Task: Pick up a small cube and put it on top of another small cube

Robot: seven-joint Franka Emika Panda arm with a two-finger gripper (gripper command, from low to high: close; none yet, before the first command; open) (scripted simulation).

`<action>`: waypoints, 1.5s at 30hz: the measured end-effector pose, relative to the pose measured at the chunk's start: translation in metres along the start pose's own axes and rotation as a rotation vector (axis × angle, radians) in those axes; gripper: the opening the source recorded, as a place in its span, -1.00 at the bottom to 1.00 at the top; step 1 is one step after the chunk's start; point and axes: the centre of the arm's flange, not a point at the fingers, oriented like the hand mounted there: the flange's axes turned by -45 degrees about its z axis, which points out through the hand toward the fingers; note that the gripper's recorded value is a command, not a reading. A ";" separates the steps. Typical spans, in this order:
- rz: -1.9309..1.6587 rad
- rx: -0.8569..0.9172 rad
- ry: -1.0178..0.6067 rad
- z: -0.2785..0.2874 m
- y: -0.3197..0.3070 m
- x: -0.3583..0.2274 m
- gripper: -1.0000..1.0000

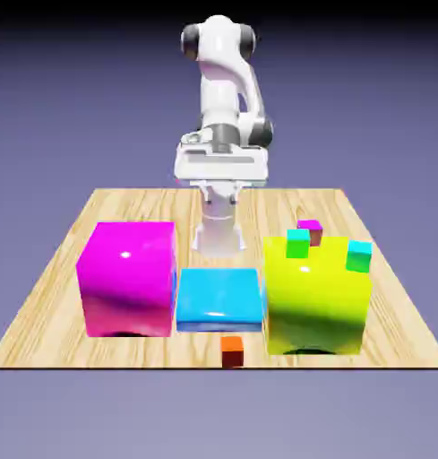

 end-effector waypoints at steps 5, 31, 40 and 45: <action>-0.008 0.007 -0.199 0.049 -0.004 0.023 0.00; -0.023 0.032 -1.228 0.320 -0.029 -0.009 0.00; -0.022 0.036 -1.410 0.379 -0.032 -0.091 0.00; -0.020 0.038 -1.410 0.371 -0.032 -0.067 -1.00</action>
